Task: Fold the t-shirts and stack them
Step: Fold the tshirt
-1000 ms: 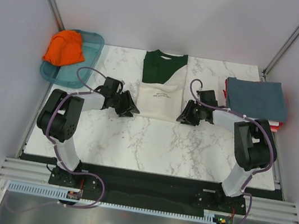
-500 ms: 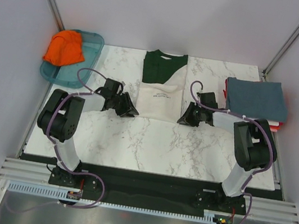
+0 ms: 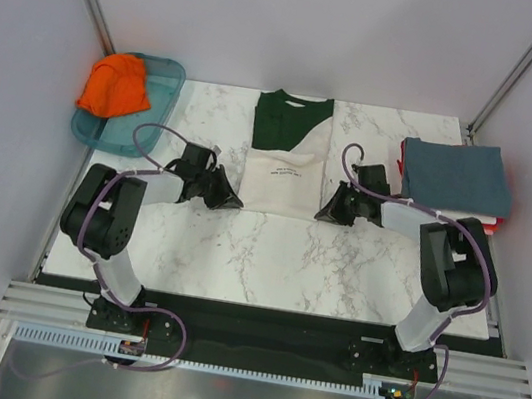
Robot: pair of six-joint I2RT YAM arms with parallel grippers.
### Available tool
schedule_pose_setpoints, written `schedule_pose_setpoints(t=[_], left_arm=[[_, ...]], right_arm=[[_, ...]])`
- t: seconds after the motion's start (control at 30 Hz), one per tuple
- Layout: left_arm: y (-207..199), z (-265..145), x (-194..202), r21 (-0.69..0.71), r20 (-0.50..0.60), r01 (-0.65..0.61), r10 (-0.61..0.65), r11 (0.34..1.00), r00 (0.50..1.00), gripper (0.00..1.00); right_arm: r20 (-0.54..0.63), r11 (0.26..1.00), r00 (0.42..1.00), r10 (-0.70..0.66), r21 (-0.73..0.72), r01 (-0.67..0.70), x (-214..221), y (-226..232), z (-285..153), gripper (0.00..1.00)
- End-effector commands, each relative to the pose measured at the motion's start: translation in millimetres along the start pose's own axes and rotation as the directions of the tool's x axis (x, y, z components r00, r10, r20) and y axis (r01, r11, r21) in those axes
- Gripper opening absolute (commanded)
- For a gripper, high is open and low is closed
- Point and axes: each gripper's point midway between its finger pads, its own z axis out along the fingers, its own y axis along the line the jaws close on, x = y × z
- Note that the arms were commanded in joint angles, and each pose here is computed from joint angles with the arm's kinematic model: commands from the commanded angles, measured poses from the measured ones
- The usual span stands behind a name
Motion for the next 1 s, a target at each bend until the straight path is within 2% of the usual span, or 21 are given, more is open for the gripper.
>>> schedule_pose_setpoints(t=[0.0, 0.2, 0.33, 0.57, 0.7, 0.97], left_arm=[[-26, -20, -14, 0.054, 0.067, -0.054, 0.050, 0.997, 0.996, 0.02], [-61, -56, -30, 0.087, 0.117, -0.099, 0.089, 0.991, 0.989, 0.02], [-73, -79, -25, 0.115, 0.145, -0.121, 0.104, 0.986, 0.984, 0.02], [-29, -72, 44, 0.088, 0.037, -0.076, 0.073, 0.993, 0.997, 0.02], [-37, -84, 67, 0.135, 0.022, -0.088, 0.086, 0.987, 0.996, 0.02], [-59, -125, 89, 0.211, 0.040, -0.114, 0.107, 0.971, 0.993, 0.02]], right_arm=[[0.043, 0.996, 0.999, -0.024, -0.080, 0.027, -12, 29, -22, 0.00], [0.106, 0.991, 0.993, -0.044, -0.123, 0.057, -35, 59, -55, 0.00], [0.139, 0.991, 0.989, -0.050, -0.116, 0.066, -29, 61, -76, 0.00], [0.047, 0.994, 0.998, -0.044, -0.095, 0.048, 40, 24, -77, 0.00], [0.050, 0.991, 0.997, -0.058, -0.116, 0.063, 52, 24, -89, 0.00], [0.139, 0.979, 0.983, -0.121, -0.150, 0.141, 56, 42, -135, 0.00]])
